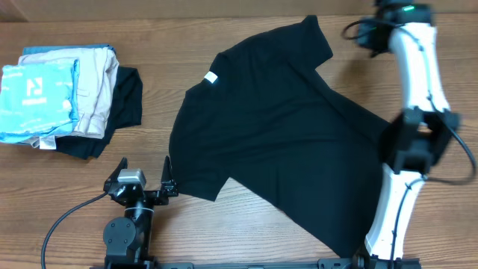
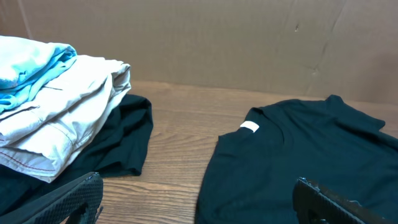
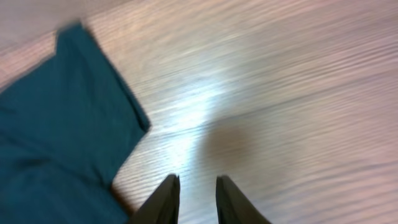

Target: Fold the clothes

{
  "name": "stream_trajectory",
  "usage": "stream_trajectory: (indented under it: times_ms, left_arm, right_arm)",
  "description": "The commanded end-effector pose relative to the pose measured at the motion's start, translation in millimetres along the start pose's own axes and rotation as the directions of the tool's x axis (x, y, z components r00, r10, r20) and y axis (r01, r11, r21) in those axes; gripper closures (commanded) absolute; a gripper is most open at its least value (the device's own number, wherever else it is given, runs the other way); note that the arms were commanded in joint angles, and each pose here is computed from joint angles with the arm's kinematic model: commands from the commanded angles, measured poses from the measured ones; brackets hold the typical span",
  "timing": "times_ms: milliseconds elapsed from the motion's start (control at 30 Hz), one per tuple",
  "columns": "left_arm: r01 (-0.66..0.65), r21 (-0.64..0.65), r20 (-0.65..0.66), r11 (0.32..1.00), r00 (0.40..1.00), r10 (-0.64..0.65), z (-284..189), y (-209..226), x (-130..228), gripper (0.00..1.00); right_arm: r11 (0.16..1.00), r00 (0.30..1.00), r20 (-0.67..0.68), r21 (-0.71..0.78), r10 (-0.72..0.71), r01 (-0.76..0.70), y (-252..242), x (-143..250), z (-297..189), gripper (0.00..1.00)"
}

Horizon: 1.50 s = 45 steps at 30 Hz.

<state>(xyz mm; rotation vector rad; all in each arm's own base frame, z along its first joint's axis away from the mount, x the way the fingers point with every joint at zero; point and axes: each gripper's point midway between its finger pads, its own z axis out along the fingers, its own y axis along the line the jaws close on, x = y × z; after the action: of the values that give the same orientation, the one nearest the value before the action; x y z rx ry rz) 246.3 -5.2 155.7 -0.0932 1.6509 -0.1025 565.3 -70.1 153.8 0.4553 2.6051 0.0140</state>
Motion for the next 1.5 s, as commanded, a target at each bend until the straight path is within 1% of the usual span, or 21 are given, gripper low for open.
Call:
stream_trajectory:
  times_ms: [0, 100, 133, 200, 333, 400, 500, 667, 733, 833, 867, 900, 967, 1000, 1033, 1067, 1100, 1133, 1300, 1367, 1467]
  left_arm:
    - [-0.018, 0.001, 0.006, 1.0, 1.0, 0.018, -0.2, 0.3, -0.6, 0.0]
    - [-0.018, 0.001, 0.006, 1.0, 1.0, 0.018, -0.2, 0.3, -0.6, 0.0]
    - [-0.018, 0.001, 0.006, 1.0, 1.0, 0.018, -0.2, 0.3, -0.6, 0.0]
    - [-0.018, 0.001, 0.006, 1.0, 1.0, 0.018, -0.2, 0.3, -0.6, 0.0]
    - [-0.018, 0.001, 0.006, 1.0, 1.0, 0.018, -0.2, 0.3, -0.6, 0.0]
    - [-0.018, 0.001, 0.006, 1.0, 1.0, 0.018, -0.2, 0.3, -0.6, 0.0]
    - [-0.018, 0.001, 0.006, 1.0, 1.0, 0.018, -0.2, 0.3, -0.6, 0.0]
    - [-0.018, 0.001, 0.006, 1.0, 1.0, 0.018, -0.2, 0.3, -0.6, 0.0]
    - [-0.018, 0.001, 0.006, 1.0, 1.0, 0.018, -0.2, 0.3, -0.6, 0.0]
    - [-0.018, 0.001, 0.006, 1.0, 1.0, 0.018, -0.2, 0.3, -0.6, 0.0]
    - [-0.018, 0.001, 0.006, 1.0, 1.0, 0.018, -0.2, 0.3, -0.6, 0.0]
    - [-0.018, 0.001, 0.006, 1.0, 1.0, 0.018, -0.2, 0.3, -0.6, 0.0]
    - [-0.018, 0.001, 0.006, 1.0, 1.0, 0.018, -0.2, 0.3, -0.6, 0.0]
    - [-0.018, 0.001, 0.006, 1.0, 1.0, 0.018, -0.2, 0.3, -0.6, 0.0]
    - [-0.018, 0.001, 0.006, 1.0, 1.0, 0.018, -0.2, 0.3, -0.6, 0.0]
    - [-0.018, 0.001, 0.006, 1.0, 1.0, 0.018, -0.2, 0.3, -0.6, 0.0]
    - [-0.018, 0.001, 0.006, 1.0, 1.0, 0.018, -0.2, 0.3, -0.6, 0.0]
    - [-0.018, 0.001, 0.006, 1.0, 1.0, 0.018, -0.2, 0.3, -0.6, 0.0]
    - [-0.018, 0.001, 0.006, 1.0, 1.0, 0.018, -0.2, 0.3, -0.6, 0.0]
    - [-0.018, 0.002, 0.007, 1.0, 1.0, 0.018, -0.2, 0.3, -0.7, 0.0]
    - [-0.018, 0.001, 0.006, 1.0, 1.0, 0.018, -0.2, 0.3, -0.6, 0.0]
  right_arm:
    - [0.993, 0.992, 0.054, 0.033, 0.111, -0.113, -38.8, -8.4, -93.1, 0.74]
    - [0.979, 0.977, -0.093, 0.077, 0.193, -0.186, -62.7, 29.7, -105.2, 0.74]
    - [0.976, 0.963, -0.169, 0.097, 0.21, -0.196, -69.4, 48.5, -107.9, 0.73]
    - [0.973, 0.943, -0.247, 0.125, 0.222, -0.196, -74.3, 68.4, -112.3, 0.68]
    - [0.964, 0.912, -0.318, 0.036, 0.26, -0.263, -54.3, 79.9, -107.0, 0.63]
    - [0.945, 0.88, -0.35, 0.067, 0.322, -0.319, -54.8, 90.4, -102.8, 0.62]
    - [0.942, 0.852, -0.405, 0.098, 0.332, -0.32, -57.8, 116.8, -110.4, 0.58]
    - [0.912, 0.825, -0.426, 0.332, 0.371, -0.239, -100.3, 186.5, -142.2, 0.56]
    - [0.927, 0.804, -0.5, 0.339, 0.323, -0.161, -105.7, 209.2, -135.9, 0.56]
    - [0.957, 0.786, -0.58, 0.287, 0.214, -0.049, -110.1, 234.0, -111.0, 0.57]
    - [0.962, 0.787, -0.587, 0.272, 0.19, -0.029, -111.6, 238.0, -103.1, 0.57]
    - [0.969, 0.801, -0.58, 0.247, 0.149, -0.002, -114.3, 239.0, -90.3, 0.64]
    - [0.967, 0.831, -0.546, 0.254, 0.11, 0.038, -125.9, 234.4, -74.7, 0.67]
    - [0.947, 0.861, -0.498, 0.314, 0.106, 0.065, -142.7, 226.0, -66.1, 0.64]
    - [0.945, 0.874, -0.479, 0.315, 0.077, 0.089, -147.3, 220.6, -61.0, 0.59]
    - [0.951, 0.88, -0.475, 0.277, 0.009, 0.14, -148.5, 216.0, -55.3, 0.48]
    - [0.952, 0.878, -0.477, 0.251, -0.035, 0.174, -149.2, 215.0, -51.9, 0.42]
    - [0.956, 0.876, -0.474, 0.206, -0.09, 0.209, -146.4, 213.5, -46.9, 0.41]
    - [0.96, 0.854, -0.473, 0.055, -0.218, 0.275, -130.4, 224.0, -31.1, 0.43]
    - [0.945, 0.822, -0.498, 0.016, -0.277, 0.328, -131.7, 239.6, -23.5, 0.43]
    - [0.935, 0.801, -0.514, -0.01, -0.308, 0.353, -132.7, 255.2, -15.0, 0.53]
